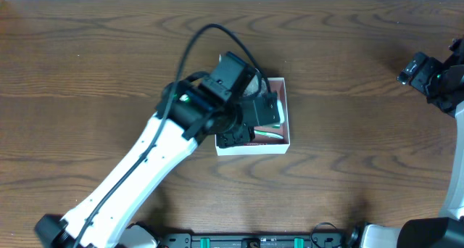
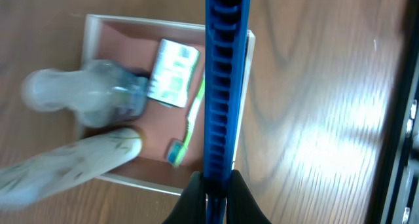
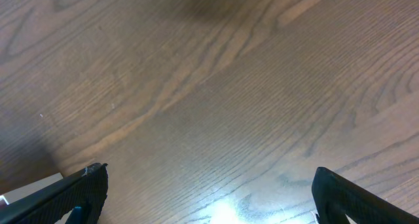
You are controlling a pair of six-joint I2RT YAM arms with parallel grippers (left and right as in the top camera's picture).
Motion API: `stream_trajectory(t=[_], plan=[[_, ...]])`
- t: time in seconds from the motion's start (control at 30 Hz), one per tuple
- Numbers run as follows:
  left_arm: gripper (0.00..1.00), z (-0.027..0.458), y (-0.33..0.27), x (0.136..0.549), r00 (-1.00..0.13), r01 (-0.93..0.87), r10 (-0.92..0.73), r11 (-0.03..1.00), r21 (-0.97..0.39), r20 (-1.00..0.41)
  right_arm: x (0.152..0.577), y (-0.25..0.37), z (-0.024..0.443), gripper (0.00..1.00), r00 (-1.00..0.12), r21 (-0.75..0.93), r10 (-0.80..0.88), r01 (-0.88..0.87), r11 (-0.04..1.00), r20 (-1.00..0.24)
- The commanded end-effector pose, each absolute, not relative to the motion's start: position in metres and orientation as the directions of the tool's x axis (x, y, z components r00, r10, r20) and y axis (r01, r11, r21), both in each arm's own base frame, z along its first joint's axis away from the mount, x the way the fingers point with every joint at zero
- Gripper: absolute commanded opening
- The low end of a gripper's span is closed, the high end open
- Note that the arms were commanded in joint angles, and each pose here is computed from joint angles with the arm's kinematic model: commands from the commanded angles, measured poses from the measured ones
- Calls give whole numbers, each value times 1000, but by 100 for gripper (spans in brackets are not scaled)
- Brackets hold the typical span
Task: Pack container
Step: 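Carry the blue razor over the box and lower it inside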
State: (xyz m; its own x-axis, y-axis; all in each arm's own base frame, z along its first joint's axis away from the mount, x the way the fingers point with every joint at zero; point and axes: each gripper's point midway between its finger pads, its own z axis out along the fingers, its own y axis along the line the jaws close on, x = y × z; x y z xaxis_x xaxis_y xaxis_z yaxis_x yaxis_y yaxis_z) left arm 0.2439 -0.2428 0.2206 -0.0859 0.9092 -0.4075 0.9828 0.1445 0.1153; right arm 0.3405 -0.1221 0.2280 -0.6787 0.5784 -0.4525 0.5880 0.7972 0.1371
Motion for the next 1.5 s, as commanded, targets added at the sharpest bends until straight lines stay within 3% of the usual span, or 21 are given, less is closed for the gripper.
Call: stream_trajectory(t=[0.0, 0.17, 0.23, 0.33, 0.43, 0.87, 1.03, 1.47], plan=[[6, 197, -243, 244, 51, 993, 941, -12, 118, -335, 340, -124, 236, 99, -661, 147, 585, 595, 790, -470], [9, 169, -246, 250, 31, 998, 959, -15, 58, -281, 340, -124, 236, 99, -661, 147, 585, 595, 790, -470], [34, 159, -247, 251, 24, 999, 965, -16, 35, -263, 340, -124, 236, 99, -661, 147, 585, 595, 790, -470], [58, 145, -244, 259, 18, 999, 976, -10, 37, -215, 340, -124, 236, 99, -661, 147, 585, 595, 790, -470], [98, 137, -243, 265, 15, 999, 982, -6, 47, -190, 340, -124, 236, 99, -661, 147, 585, 595, 790, -470], [98, 168, -255, 259, 54, 991, 964, -20, 132, -259, 340, -124, 236, 99, -661, 147, 585, 595, 790, -470], [98, 197, -267, 236, 89, 983, 944, -32, 180, -317, 340, -124, 236, 99, -661, 147, 585, 595, 790, -470], [98, 269, -279, 166, 38, 978, 860, 71, 194, -510, 340, -124, 236, 99, -661, 147, 585, 595, 790, -470]])
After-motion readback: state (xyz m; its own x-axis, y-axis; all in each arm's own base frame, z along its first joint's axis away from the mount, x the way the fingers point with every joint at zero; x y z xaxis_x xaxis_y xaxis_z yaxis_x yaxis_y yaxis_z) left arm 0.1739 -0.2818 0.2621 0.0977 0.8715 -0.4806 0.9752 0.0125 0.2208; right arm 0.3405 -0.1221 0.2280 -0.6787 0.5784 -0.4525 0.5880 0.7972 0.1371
